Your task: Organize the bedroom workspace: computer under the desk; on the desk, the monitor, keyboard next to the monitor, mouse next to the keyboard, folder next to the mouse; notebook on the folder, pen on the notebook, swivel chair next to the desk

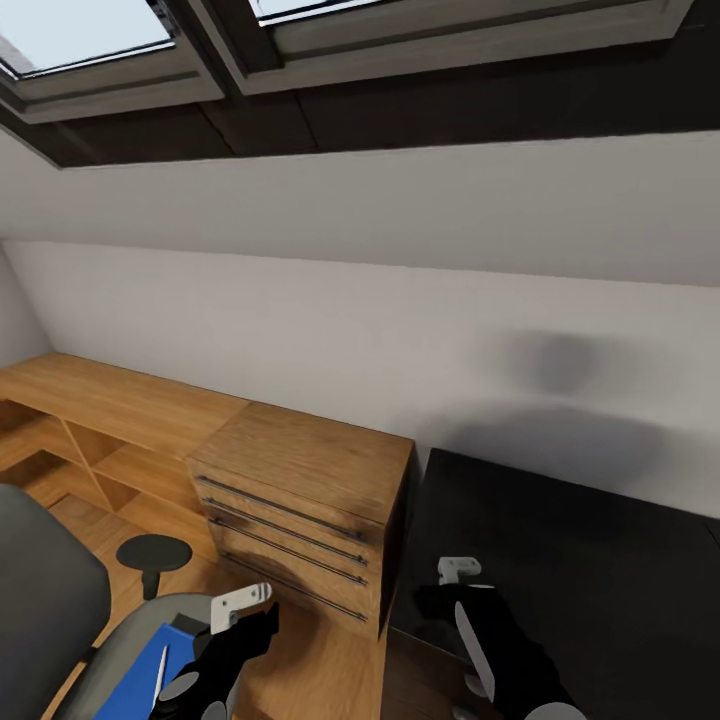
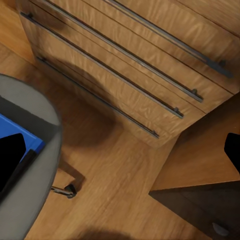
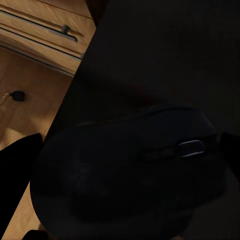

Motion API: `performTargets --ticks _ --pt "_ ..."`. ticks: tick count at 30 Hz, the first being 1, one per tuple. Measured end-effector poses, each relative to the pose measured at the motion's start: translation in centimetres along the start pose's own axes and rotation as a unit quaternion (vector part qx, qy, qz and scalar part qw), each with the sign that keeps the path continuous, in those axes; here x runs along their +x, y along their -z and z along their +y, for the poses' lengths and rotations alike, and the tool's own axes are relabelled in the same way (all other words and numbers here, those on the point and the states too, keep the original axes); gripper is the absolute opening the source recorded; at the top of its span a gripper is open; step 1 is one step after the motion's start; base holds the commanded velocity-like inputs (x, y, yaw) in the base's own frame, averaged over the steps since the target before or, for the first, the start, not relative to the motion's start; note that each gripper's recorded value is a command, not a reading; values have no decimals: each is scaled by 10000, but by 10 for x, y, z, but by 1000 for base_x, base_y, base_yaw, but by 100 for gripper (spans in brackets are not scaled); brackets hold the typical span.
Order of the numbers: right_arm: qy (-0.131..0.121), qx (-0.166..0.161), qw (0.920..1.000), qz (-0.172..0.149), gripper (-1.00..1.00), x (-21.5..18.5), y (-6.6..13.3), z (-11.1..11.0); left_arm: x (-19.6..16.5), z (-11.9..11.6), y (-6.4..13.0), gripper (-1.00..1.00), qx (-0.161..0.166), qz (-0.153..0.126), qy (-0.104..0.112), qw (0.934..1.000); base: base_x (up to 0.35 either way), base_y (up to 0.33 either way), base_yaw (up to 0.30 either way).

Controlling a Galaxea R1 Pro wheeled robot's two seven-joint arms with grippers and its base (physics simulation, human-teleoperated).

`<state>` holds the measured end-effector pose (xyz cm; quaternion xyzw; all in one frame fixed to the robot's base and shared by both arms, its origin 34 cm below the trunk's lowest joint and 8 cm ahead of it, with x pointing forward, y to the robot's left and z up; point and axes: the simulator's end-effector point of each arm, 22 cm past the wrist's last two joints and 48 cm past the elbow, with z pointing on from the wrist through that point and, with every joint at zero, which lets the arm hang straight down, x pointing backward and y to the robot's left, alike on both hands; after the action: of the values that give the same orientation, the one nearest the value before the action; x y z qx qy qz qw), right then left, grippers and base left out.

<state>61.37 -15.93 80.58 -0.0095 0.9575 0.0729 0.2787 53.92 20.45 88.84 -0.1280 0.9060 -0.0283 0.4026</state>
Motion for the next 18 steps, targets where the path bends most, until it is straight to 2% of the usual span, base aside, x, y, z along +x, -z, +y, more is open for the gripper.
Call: performTargets --ticks 18 --pt "-8 -40 10000 -34 -100 0 -15 0 8 1 -15 100 1 8 -6 10000 0 0 0"
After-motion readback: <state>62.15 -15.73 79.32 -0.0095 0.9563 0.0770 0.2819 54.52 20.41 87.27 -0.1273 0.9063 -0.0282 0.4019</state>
